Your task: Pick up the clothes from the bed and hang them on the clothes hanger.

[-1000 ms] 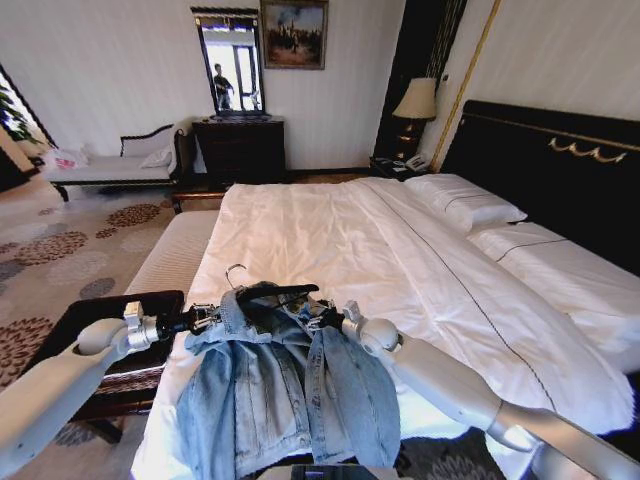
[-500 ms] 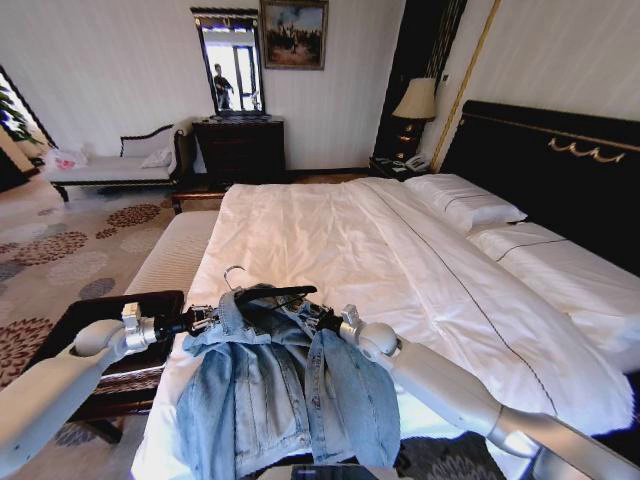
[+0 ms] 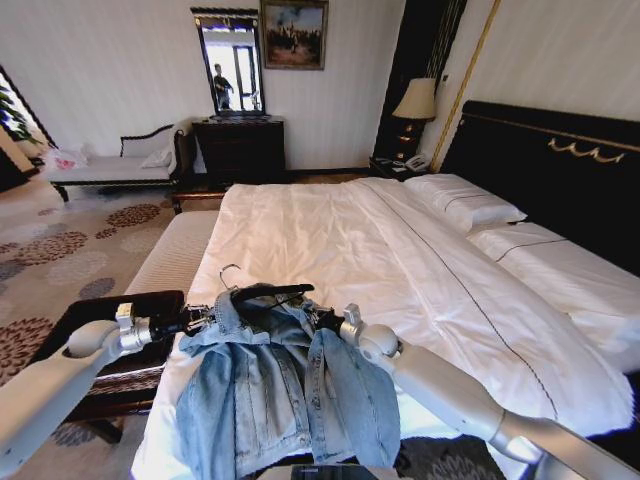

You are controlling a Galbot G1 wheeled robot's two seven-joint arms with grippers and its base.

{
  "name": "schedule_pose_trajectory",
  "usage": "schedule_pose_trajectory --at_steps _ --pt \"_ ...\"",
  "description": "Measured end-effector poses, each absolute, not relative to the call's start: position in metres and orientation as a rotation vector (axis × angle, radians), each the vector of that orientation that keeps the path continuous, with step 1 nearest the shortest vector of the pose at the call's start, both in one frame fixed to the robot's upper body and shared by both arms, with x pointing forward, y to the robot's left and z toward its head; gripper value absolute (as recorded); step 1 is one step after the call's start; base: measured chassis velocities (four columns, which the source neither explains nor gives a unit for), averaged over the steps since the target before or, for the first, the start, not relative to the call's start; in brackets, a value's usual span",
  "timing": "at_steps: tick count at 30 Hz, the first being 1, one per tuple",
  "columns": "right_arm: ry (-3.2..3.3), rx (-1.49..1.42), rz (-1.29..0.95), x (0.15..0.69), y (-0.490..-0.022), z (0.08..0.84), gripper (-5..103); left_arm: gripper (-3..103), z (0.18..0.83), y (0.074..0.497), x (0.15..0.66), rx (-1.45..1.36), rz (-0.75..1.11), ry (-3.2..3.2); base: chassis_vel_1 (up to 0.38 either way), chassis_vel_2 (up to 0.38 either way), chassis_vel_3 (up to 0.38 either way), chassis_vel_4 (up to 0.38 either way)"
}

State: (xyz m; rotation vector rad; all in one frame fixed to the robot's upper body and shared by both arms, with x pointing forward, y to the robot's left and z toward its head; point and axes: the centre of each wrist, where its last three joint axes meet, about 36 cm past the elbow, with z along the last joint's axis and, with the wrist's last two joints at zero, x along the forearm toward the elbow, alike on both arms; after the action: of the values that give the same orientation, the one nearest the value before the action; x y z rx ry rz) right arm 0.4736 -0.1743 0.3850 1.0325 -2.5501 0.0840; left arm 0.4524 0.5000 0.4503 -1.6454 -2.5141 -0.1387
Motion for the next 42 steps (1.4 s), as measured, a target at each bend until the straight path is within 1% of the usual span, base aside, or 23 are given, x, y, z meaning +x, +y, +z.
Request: schedule_pose_trajectory --at_steps 8,9,16,20,27,30,35,38,42 --pt "-2.529 0.958 -0.055 0.484 -0.175 0.392 1 18 0.453 0.499 0.446 -1.658 -0.129 -2.524 0.000 0.000 0.000 0.000" --pt "-2.533 0.919 -0.081 0.494 -0.178 0.393 1 18 0.453 0.500 0.443 -1.662 -0.132 -2.517 0.000 0.000 0.000 0.000" --pt "-2.603 0.847 -0.074 0.525 -0.189 0.414 1 18 0.455 0.507 0.440 -1.669 -0.159 -2.495 0.000 0.000 0.000 0.000" --pt "-2.618 0.839 -0.064 0.528 -0.194 0.419 1 18 0.456 0.508 0.440 -1.666 -0.157 -2.501 0.000 0.000 0.000 0.000" --pt "-2.727 0.840 0.029 0.528 -0.208 0.442 1 18 0.450 0.513 0.432 -1.642 -0.148 -2.496 0.000 0.000 0.000 0.000" --pt "-2.757 0.843 0.030 0.528 -0.212 0.453 1 18 0.448 0.514 0.429 -1.636 -0.148 -2.493 0.000 0.000 0.000 0.000" --pt "-2.806 0.900 -0.010 0.516 -0.212 0.485 1 18 0.447 0.516 0.427 -1.627 -0.153 -2.489 0.000 0.000 0.000 0.000" --pt "-2.824 0.994 -0.067 0.494 -0.203 0.518 1 18 0.448 0.515 0.431 -1.607 -0.167 -2.506 0.000 0.000 0.000 0.000" --pt "-2.827 1.052 -0.107 0.480 -0.198 0.539 1 18 0.452 0.510 0.440 -1.602 -0.174 -2.521 0.000 0.000 0.000 0.000"
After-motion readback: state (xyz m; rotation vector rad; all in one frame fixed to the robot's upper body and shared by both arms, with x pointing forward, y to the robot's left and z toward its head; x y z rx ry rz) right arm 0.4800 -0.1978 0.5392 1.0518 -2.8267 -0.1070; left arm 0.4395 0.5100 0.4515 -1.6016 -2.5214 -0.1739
